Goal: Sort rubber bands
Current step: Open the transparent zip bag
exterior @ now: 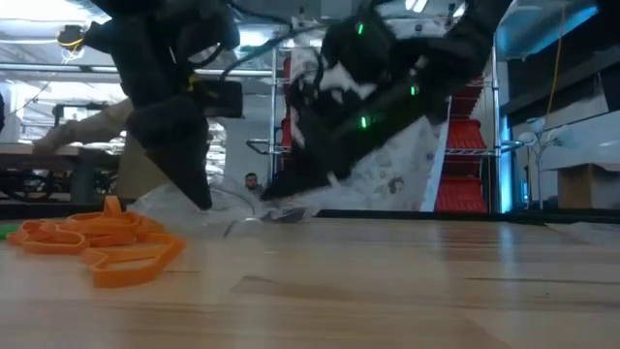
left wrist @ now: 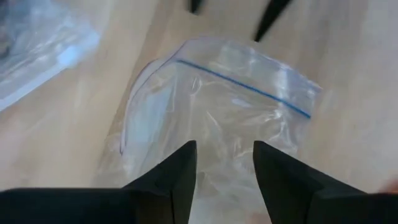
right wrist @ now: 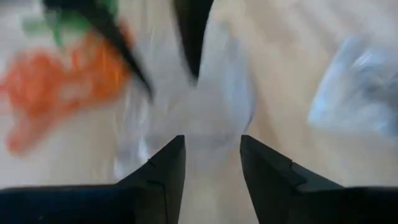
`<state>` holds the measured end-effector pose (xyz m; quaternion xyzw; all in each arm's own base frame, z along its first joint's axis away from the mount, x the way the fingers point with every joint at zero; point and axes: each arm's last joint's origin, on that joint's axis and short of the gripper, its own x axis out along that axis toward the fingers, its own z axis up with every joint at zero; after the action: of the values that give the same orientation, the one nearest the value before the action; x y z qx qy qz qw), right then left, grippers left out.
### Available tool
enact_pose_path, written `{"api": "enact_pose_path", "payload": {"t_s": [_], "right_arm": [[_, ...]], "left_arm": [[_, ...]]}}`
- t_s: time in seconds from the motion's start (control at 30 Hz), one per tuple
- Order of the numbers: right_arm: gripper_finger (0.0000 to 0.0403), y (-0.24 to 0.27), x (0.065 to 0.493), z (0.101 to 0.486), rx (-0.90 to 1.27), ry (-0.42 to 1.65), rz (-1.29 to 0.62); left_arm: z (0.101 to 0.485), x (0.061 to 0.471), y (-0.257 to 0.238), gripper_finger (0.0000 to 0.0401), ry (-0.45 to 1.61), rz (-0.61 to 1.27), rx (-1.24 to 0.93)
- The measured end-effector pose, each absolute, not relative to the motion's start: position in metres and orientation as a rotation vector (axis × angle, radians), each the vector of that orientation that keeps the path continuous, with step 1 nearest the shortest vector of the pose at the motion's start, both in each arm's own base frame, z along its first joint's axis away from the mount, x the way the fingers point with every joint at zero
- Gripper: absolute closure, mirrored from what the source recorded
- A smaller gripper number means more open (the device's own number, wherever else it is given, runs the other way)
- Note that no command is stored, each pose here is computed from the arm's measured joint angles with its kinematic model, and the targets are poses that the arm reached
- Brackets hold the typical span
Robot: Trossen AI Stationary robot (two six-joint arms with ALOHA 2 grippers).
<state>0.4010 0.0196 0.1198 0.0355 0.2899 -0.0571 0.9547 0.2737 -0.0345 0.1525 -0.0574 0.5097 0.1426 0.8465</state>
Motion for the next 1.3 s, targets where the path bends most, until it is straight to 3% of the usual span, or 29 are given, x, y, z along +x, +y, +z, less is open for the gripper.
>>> {"api": "enact_pose_path", "payload": {"t_s": [0.2, 0.57, 0.77, 1.03, 1.3], "right_arm": [[0.0256, 0.02, 0.404, 0.139, 0.104, 0.469, -0.189], [0.0256, 0.021, 0.407, 0.114, 0.116, 0.509, -0.179], [0.0256, 0.007, 0.403, 0.11, 0.134, 0.539, -0.396], [0.0256, -0.011, 0.394, 0.098, 0.234, 0.655, -0.498], [0.0256, -0.011, 0.391, 0.096, 0.247, 0.684, -0.511]], "left_arm": [[0.153, 0.28, -0.044, 0.0251, 1.012, 0.264, -0.127], [0.155, 0.285, -0.048, 0.0251, 0.948, 0.249, -0.153], [0.156, 0.288, -0.049, 0.0251, 0.925, 0.228, -0.153], [0.157, 0.287, -0.05, 0.0251, 0.927, 0.226, -0.153], [0.198, 0.284, -0.048, 0.0251, 0.907, 0.259, -0.12]]}}
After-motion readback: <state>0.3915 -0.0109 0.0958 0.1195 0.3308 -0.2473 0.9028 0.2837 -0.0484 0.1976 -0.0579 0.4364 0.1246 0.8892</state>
